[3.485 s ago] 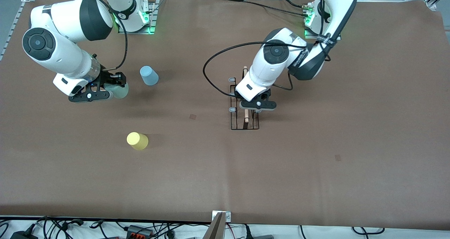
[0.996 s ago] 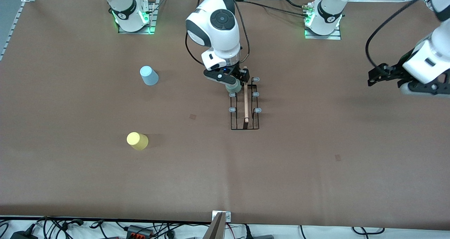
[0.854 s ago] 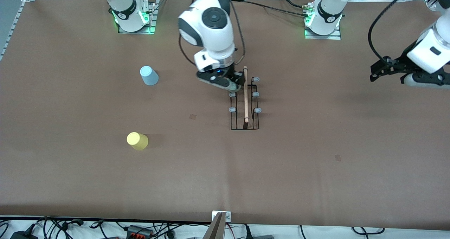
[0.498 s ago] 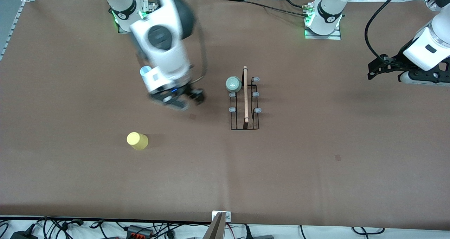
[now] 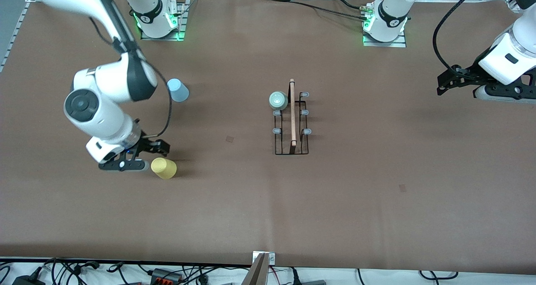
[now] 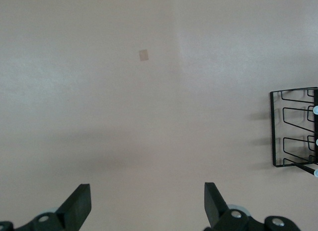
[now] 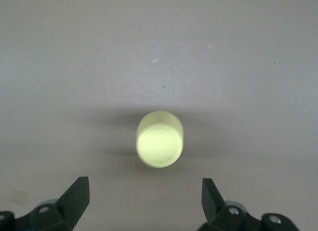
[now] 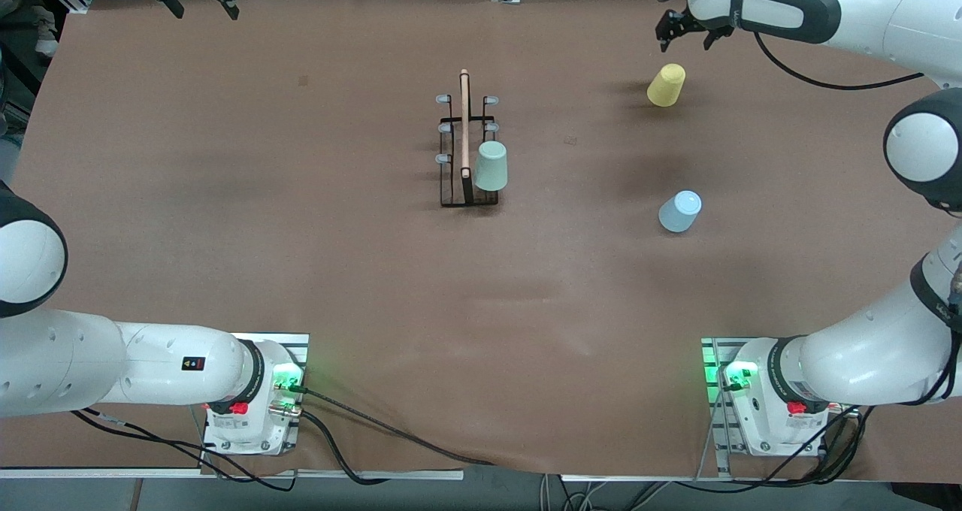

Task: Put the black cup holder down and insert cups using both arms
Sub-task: 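Move the right gripper to the yellow cup and grasp it, then lift the yellow cup and carry it toward the holder with the right gripper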

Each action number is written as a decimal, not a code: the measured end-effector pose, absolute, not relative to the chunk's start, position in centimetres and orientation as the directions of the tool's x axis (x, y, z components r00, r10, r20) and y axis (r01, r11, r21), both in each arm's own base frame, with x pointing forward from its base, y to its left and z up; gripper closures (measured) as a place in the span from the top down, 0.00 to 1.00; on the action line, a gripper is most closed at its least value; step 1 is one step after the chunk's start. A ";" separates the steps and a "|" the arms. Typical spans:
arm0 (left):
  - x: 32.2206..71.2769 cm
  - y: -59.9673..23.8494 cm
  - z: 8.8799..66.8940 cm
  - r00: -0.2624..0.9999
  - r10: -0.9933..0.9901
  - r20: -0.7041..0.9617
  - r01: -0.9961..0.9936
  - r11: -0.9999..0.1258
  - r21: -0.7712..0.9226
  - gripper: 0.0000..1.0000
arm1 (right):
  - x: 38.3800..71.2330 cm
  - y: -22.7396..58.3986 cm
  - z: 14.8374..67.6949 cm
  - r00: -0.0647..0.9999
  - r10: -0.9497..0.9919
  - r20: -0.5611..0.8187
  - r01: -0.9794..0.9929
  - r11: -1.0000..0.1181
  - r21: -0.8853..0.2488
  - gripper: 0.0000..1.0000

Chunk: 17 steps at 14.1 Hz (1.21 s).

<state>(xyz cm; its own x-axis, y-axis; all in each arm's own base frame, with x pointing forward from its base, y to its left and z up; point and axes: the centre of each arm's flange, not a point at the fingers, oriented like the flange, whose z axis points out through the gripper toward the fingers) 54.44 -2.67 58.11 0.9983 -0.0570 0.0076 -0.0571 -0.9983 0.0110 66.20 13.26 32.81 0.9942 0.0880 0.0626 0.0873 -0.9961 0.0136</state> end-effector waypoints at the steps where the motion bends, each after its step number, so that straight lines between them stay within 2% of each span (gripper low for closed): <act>1: 54.4 -2.7 58.1 0.998 -0.057 0.008 -0.057 -0.998 0.011 1.00 | 66.5 12.7 31.0 0.992 0.113 0.059 0.113 -0.994 0.011 1.00; 5: 54.4 -2.7 58.1 0.998 -0.057 0.008 -0.057 -0.998 0.011 1.00 | 66.9 13.1 25.6 0.988 0.141 0.056 0.142 -0.990 -0.008 1.00; 14: 54.4 -2.7 58.1 0.998 -0.057 0.008 -0.057 -0.998 0.011 1.00 | 65.6 12.7 22.1 0.988 0.146 0.044 0.147 -0.989 -0.011 1.00; 15: 54.4 -2.7 58.1 0.998 -0.057 0.008 -0.057 -0.998 0.011 1.00 | 65.7 12.6 22.1 0.988 0.150 0.045 0.151 -0.989 -0.010 0.93; 17: 54.4 -2.7 58.1 0.998 -0.057 0.008 -0.057 -0.998 0.011 1.00 | 65.7 12.5 22.2 0.985 0.168 0.049 0.169 -0.986 -0.008 0.69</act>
